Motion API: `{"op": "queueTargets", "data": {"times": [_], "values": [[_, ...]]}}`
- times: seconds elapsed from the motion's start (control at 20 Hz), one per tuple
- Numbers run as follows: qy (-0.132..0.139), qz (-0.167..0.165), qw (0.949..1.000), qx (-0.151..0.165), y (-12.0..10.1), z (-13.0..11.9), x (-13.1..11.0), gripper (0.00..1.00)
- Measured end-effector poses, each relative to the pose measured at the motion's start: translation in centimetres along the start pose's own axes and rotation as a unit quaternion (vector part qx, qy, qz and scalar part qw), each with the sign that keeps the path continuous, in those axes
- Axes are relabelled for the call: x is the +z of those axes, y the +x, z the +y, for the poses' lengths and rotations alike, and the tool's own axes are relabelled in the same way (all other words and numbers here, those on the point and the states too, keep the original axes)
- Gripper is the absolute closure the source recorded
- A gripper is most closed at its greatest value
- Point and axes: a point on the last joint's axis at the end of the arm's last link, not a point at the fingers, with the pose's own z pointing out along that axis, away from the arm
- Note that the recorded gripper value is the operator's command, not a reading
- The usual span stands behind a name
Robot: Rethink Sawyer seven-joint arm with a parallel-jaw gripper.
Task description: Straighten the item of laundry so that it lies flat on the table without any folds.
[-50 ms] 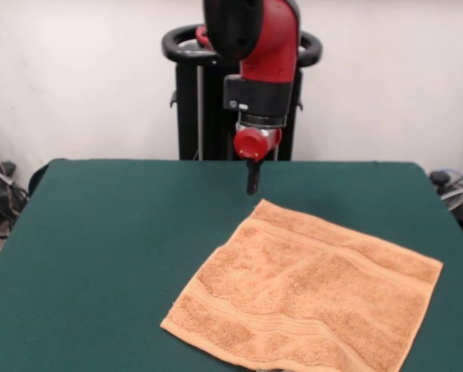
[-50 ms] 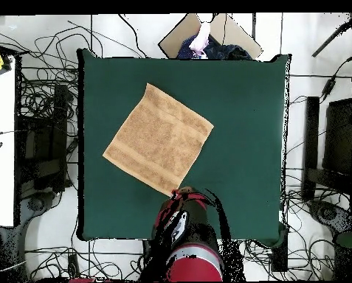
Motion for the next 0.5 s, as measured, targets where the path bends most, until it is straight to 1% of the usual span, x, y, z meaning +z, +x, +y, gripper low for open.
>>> {"op": "queueTargets", "data": {"times": [0.5], "values": [[0.008, 0.005, 0.9998, -0.015, -0.55, 0.01, -0.46, 1.00]]}}
